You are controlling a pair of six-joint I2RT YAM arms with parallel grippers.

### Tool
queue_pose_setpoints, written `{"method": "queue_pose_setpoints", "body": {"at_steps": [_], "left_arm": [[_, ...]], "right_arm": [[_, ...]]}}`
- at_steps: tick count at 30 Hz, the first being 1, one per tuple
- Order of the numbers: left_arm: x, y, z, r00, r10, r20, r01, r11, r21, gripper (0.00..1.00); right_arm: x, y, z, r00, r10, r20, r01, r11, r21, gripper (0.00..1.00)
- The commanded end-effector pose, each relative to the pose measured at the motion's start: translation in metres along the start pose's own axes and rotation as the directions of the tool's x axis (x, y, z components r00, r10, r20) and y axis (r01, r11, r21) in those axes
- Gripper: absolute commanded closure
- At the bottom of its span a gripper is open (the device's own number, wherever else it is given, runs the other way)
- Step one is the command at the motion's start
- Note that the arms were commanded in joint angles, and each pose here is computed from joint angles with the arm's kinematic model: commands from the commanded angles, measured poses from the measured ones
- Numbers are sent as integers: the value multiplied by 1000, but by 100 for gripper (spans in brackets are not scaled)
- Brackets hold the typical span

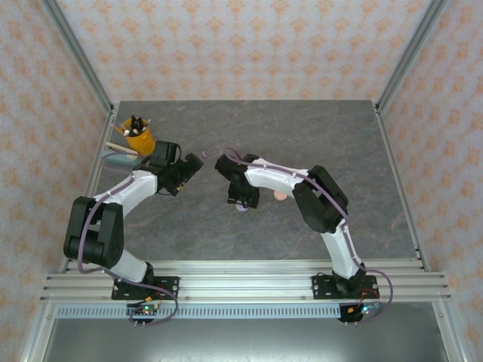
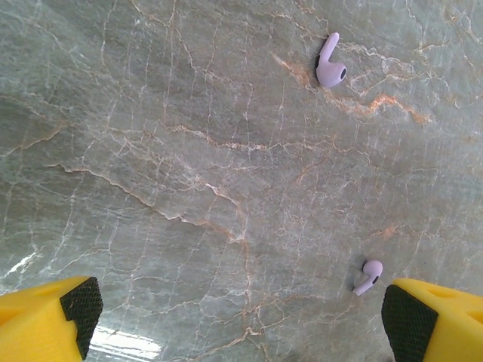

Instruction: Insert the wireless bluetooth earbuds into the charging case

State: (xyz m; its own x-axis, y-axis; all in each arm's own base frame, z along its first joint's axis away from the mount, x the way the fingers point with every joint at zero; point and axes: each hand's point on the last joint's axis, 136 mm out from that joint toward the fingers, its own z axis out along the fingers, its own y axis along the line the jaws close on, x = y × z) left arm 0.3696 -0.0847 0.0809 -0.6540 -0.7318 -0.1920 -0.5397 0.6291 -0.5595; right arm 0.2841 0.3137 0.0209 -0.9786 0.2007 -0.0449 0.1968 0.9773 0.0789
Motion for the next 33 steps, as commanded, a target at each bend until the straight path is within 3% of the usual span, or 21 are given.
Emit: {"method": "queue_pose_setpoints", "body": {"at_steps": [1, 7, 24, 33], "left_arm": [[3, 0, -8, 1000, 24, 6, -24, 999, 26, 2], [13, 7, -9, 999, 47, 20, -48, 996, 75, 2], [60, 1, -6, 978, 207, 25, -206, 946, 248, 3], [90, -15, 3, 946, 320, 54, -318, 882, 348, 13]], "right_arm": [[8, -15, 9, 998, 54, -30, -53, 998, 41, 50], [-4, 1, -10, 993, 121, 7, -121, 992, -46, 52], [-36, 33, -19, 949, 312, -49, -315, 930, -191, 52], [-46, 40, -19, 917, 386, -97, -398, 886, -239, 52]]}}
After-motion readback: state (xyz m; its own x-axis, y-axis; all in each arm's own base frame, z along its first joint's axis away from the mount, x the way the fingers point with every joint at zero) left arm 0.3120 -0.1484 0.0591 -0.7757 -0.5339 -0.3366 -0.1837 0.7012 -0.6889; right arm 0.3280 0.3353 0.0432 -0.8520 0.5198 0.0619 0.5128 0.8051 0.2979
